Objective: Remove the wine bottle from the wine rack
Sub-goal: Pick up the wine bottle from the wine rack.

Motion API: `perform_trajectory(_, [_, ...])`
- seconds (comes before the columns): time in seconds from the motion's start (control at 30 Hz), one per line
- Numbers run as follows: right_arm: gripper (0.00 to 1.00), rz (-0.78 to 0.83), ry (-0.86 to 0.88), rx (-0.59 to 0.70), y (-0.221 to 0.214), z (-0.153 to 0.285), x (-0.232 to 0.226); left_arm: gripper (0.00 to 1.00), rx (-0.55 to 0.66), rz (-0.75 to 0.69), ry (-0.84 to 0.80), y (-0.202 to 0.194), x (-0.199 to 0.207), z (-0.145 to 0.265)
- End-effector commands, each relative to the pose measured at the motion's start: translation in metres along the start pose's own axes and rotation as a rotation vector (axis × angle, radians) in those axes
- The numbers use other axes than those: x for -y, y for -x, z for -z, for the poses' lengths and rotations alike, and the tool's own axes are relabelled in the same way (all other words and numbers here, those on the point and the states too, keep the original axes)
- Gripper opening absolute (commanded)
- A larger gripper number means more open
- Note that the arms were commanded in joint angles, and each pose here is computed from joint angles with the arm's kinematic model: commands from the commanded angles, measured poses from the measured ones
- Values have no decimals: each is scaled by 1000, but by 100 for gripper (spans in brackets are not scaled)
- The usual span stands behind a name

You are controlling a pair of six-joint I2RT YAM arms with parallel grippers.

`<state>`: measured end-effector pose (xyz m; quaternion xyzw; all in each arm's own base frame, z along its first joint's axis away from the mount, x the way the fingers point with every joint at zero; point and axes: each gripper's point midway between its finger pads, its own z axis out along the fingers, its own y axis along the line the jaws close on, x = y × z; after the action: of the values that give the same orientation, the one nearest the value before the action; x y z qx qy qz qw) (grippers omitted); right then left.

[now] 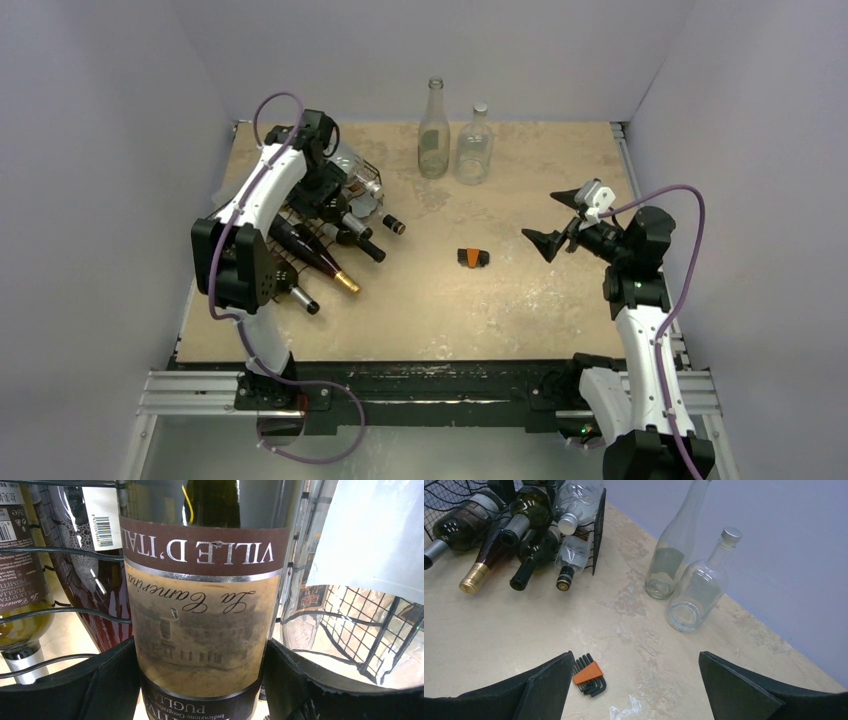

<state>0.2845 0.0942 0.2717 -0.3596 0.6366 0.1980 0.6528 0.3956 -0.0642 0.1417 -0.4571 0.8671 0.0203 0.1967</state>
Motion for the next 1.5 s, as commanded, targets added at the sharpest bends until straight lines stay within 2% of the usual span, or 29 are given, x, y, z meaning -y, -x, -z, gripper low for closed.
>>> perform_trajectory(0.0, [99, 24, 8, 23, 9, 2, -2, 69, 54, 11, -9, 18, -7, 13])
perform_trajectory(0.03, [99, 23, 9, 23, 9, 2, -3, 68, 59, 11, -13, 19, -9, 16])
perform_trajectory(0.1, [99, 25, 9, 24, 9, 2, -3, 60, 71, 9, -27, 22, -10, 23])
perform_trajectory(0.23, [99, 24, 10, 24, 9, 2, -3, 35, 92, 0, -55, 27, -11, 36])
perform_trajectory(0.47, [99, 27, 9, 26, 10, 2, -3, 8, 104, -5, -102, 31, -12, 57])
perform_trajectory(0.57, [99, 28, 9, 27, 10, 2, -3, 0, 110, -3, -130, 31, -14, 69])
perform_trajectory(1.13, [99, 20, 18, 29, 10, 2, -5, 0, 160, -41, -267, 25, -36, 101])
perform_trajectory(1.47, [99, 12, 26, 31, 9, 2, -6, 0, 186, -92, -344, 12, -35, 125])
